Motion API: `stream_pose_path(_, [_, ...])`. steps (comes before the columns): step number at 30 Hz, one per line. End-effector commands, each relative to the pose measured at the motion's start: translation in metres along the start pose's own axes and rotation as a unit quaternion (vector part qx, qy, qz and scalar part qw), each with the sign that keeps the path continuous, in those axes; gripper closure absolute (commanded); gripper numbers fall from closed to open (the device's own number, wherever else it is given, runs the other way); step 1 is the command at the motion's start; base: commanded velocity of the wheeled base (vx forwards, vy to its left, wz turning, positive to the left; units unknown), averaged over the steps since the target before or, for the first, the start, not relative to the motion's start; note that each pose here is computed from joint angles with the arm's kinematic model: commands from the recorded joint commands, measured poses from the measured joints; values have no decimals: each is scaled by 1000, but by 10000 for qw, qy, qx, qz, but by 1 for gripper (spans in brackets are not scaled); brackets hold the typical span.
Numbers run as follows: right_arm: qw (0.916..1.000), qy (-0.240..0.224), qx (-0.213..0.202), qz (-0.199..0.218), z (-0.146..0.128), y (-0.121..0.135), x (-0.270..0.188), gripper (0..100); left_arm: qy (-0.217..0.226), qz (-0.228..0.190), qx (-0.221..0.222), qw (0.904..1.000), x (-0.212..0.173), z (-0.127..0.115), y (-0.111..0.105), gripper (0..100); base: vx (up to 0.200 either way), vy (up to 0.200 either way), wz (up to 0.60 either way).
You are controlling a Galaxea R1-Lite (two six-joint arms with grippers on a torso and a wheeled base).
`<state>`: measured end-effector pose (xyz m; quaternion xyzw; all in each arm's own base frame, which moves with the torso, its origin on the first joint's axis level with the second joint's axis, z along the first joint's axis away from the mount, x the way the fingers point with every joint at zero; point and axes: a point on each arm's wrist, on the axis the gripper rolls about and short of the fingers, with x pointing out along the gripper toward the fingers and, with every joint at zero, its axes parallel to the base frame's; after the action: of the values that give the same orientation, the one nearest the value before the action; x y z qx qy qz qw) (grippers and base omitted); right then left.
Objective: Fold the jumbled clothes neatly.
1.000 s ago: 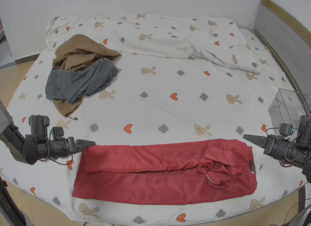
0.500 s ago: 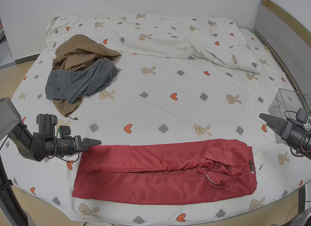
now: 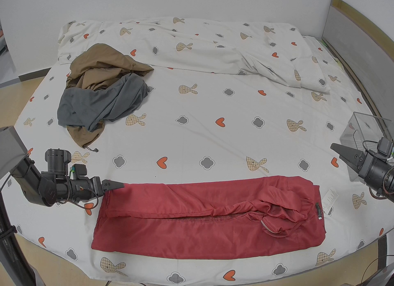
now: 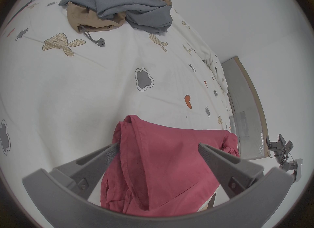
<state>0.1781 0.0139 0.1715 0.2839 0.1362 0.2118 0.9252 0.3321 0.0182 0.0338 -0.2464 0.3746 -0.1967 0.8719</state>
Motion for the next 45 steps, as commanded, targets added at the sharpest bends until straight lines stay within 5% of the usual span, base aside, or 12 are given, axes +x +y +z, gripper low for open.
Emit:
stream_pose_path(1, [10000, 3, -3, 11, 0, 0, 0, 0, 4, -60, 55, 10000, 6, 3, -3, 0, 0, 0, 0])
stream_pose_path(22, [10000, 13, -1, 13, 0, 0, 0, 0, -306, 209, 56, 9993, -24, 5, -11, 0, 0, 0, 0])
stream_pose_path(32, [10000, 13, -1, 13, 0, 0, 0, 0, -18, 23, 246, 9997, -3, -4, -29, 0, 0, 0, 0])
stream_pose_path(45, [10000, 34, 9, 9, -1, 0, 1, 0, 75, 34, 206, 9998, 13, -3, -20, 0, 0, 0, 0])
